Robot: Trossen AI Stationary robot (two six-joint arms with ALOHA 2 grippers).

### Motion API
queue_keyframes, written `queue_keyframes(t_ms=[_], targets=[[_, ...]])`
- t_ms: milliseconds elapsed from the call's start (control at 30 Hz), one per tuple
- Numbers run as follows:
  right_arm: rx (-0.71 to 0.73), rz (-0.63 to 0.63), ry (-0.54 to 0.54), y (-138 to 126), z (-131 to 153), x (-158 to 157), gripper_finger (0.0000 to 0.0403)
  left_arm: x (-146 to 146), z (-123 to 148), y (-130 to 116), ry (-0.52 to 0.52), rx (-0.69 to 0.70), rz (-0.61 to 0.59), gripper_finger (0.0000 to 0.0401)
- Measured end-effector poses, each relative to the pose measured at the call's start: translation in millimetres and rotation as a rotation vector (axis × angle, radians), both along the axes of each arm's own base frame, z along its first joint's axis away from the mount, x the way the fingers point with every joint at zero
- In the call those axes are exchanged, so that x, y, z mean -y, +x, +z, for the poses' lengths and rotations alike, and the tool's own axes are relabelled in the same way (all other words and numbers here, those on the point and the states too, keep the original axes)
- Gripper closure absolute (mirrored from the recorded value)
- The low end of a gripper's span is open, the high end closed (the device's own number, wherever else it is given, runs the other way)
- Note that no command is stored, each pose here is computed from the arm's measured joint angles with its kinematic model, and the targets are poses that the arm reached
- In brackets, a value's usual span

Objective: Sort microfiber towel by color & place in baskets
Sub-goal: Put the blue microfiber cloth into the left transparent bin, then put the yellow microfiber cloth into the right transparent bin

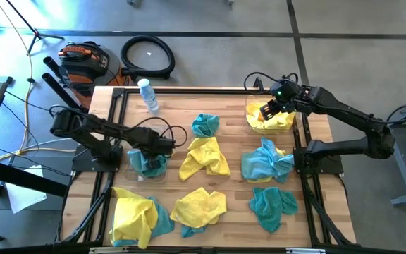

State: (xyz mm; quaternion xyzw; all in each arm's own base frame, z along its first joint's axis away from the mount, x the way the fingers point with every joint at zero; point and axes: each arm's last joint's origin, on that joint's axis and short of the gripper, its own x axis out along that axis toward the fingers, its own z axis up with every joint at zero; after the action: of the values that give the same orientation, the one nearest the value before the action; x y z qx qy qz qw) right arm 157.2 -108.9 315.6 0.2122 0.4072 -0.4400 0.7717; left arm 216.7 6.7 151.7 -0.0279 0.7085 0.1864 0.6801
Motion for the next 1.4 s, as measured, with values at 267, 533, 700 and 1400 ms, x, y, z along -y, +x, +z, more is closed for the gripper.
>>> queue_keyframes(t_ms=[267, 533, 700, 1400], targets=[[0.0, 0.0, 0.0, -0.1, 0.0, 0.0, 0.0286, 0.1, 2.5, 1.9, -0.007, 0.007, 0.0, 0.0342], [-0.004, 0.007, -0.003, -0.1, 0.0, 0.0, 0.0286, 0.2, 23.1, 10.1, -0.009, -0.009, -0.005, 0.031], [-0.004, 0.006, -0.003, 0.0, 0.0, 0.1, 0.0286, -1.3, 45.7, 15.1, 0.044, -0.039, -0.015, 0.0311], [0.196, 0.215, -0.062, 41.1, 9.2, -58.8, 0.0368, -3.2, 126.7, -44.1, 0.06, 0.302, 0.011, 0.0311]])
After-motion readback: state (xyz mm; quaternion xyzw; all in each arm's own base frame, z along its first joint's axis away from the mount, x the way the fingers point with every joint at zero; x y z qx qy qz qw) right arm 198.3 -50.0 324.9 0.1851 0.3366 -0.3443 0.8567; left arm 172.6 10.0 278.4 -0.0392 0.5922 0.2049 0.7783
